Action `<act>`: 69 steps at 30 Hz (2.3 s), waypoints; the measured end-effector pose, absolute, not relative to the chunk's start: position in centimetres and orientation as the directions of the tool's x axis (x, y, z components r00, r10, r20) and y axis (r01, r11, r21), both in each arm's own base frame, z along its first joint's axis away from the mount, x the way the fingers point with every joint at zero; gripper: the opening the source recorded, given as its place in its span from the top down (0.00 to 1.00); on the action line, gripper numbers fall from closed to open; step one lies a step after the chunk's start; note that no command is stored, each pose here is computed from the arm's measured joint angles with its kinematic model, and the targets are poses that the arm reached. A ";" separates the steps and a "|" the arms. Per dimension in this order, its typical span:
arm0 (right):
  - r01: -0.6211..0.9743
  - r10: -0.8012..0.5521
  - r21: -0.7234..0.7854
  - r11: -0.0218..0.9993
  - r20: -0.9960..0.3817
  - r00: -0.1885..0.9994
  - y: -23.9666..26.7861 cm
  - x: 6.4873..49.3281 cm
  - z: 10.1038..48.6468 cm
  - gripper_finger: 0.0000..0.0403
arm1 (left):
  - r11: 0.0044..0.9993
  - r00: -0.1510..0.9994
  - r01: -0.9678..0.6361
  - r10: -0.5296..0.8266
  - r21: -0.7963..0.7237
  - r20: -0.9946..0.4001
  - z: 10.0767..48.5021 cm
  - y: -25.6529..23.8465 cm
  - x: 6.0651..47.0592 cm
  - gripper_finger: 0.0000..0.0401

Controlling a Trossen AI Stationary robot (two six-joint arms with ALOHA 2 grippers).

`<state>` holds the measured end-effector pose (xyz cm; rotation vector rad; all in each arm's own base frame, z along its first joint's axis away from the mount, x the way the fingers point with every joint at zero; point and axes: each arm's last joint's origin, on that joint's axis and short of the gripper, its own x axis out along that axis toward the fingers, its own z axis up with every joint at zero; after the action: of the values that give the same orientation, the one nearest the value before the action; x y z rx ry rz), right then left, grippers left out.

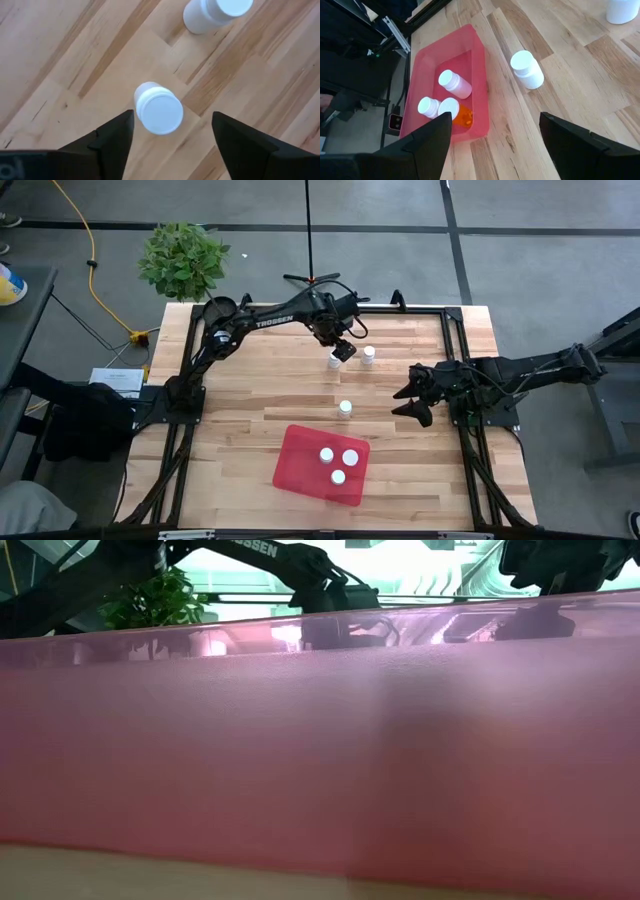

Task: Pick and place pill bottles into a basket
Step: Put the white medicine bottle into the red container

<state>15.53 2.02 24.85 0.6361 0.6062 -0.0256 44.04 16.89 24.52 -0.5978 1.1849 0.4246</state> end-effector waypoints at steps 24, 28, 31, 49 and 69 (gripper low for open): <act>0.227 0.157 0.560 0.797 -0.555 0.817 2.0 15.4 24.7 0.28 | 0.803 0.266 -0.573 -0.009 -0.165 -0.964 21.5 16.6 45.1 0.08; 0.233 0.155 0.563 0.793 -0.556 0.817 2.0 15.4 24.7 0.28 | 0.809 0.263 -0.572 0.021 -0.138 -0.965 21.2 16.8 45.3 0.08; 0.234 0.154 0.563 0.793 -0.556 0.817 2.0 15.4 24.7 0.28 | 0.808 0.251 -0.574 0.018 -0.134 -0.968 21.0 16.8 45.2 0.08; 0.250 0.133 0.553 0.795 -0.561 0.817 1.9 15.4 24.6 0.28 | 0.818 0.276 -0.560 0.032 -0.134 -0.961 21.1 16.9 45.4 0.08; 0.259 0.134 0.564 0.784 -0.561 0.817 1.9 15.4 24.6 0.28 | 0.814 0.208 -0.564 -0.020 -0.136 -0.978 18.8 16.9 45.5 0.08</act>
<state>15.42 1.94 24.64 0.6774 0.6225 -0.0725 45.54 16.85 18.83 -0.5325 1.3208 0.4047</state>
